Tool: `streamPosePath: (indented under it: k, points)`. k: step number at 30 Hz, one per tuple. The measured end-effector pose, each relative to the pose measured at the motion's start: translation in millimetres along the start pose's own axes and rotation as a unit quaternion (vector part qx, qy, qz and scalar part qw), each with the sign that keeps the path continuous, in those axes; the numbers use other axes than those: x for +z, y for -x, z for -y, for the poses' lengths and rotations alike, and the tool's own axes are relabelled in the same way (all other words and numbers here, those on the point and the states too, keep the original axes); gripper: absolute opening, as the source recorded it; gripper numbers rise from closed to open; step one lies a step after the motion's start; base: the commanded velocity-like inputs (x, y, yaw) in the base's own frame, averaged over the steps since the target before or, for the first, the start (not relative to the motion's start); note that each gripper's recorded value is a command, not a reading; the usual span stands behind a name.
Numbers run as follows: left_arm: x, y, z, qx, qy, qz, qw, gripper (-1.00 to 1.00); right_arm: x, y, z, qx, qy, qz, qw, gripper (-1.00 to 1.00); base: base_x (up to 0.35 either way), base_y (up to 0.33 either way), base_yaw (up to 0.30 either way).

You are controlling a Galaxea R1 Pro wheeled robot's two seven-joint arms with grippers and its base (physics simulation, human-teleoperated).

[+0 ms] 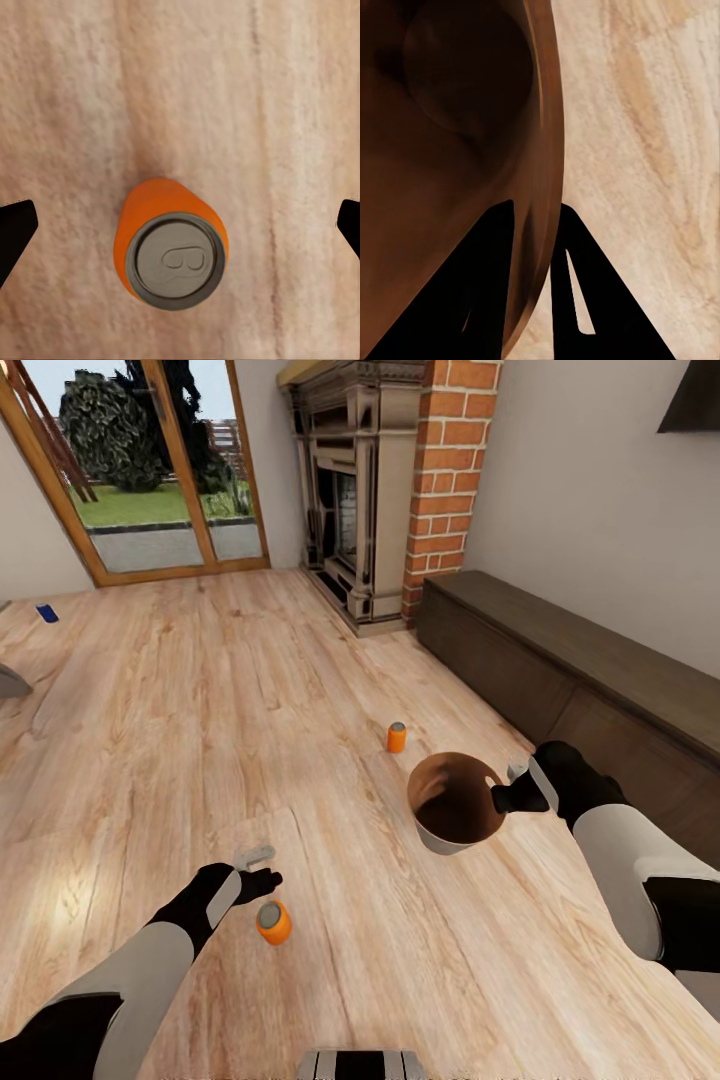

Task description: Put the three can of soda from the living room inside the tash can in the kitchen.

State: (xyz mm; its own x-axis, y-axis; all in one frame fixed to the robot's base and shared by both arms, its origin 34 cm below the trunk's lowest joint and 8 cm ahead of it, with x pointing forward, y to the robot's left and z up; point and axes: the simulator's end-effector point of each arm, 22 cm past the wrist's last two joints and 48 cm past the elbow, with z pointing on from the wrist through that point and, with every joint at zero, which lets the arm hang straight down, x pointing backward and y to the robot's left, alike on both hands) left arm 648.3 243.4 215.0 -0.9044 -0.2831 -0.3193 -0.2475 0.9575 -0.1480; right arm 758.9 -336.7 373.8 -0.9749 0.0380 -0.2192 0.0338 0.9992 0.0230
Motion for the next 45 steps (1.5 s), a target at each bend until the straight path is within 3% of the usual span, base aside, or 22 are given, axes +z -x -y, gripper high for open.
streamPosePath:
  k: [7, 12, 22, 30, 37, 45]
  points:
    - [12.8, -12.6, -4.5, -0.001, 0.004, -0.014, 0.9999, 1.0, 19.6, -9.3, -0.4, -0.001, 0.0, -0.015, 0.9999, -1.0, 0.0, 0.0, 0.0]
    - [12.7, -12.8, -4.5, -0.001, 0.004, -0.014, 0.9999, 1.0, 19.6, -9.5, -0.2, -0.001, -0.001, -0.016, 0.9999, -1.0, 0.0, 0.0, 0.0]
    - [30.5, -31.5, -11.0, -0.002, 0.01, -0.033, 0.9994, 1.0, 47.0, -22.5, -5.7, -0.001, 0.004, -0.037, 0.9993, -1.0, 0.0, 0.0, 0.0]
    - [30.4, -31.5, -11.0, -0.002, 0.01, -0.033, 0.9994, 1.0, 47.8, -22.4, -15.2, -0.004, 0.01, -0.037, 0.9993, -1.0, 0.0, 0.0, 0.0]
    - [42.4, -45.4, -15.2, -0.003, 0.013, -0.047, 0.9988, 1.0, 66.4, -32.3, -13.3, -0.007, 0.005, -0.052, 0.9986, -1.0, 0.0, 0.0, 0.0]
    - [42.3, -45.3, -14.9, -0.003, 0.013, -0.047, 0.9988, 1.0, 66.4, -32.6, -13.2, -0.016, 0.0, -0.053, 0.9985, -1.0, 0.0, 0.0, 0.0]
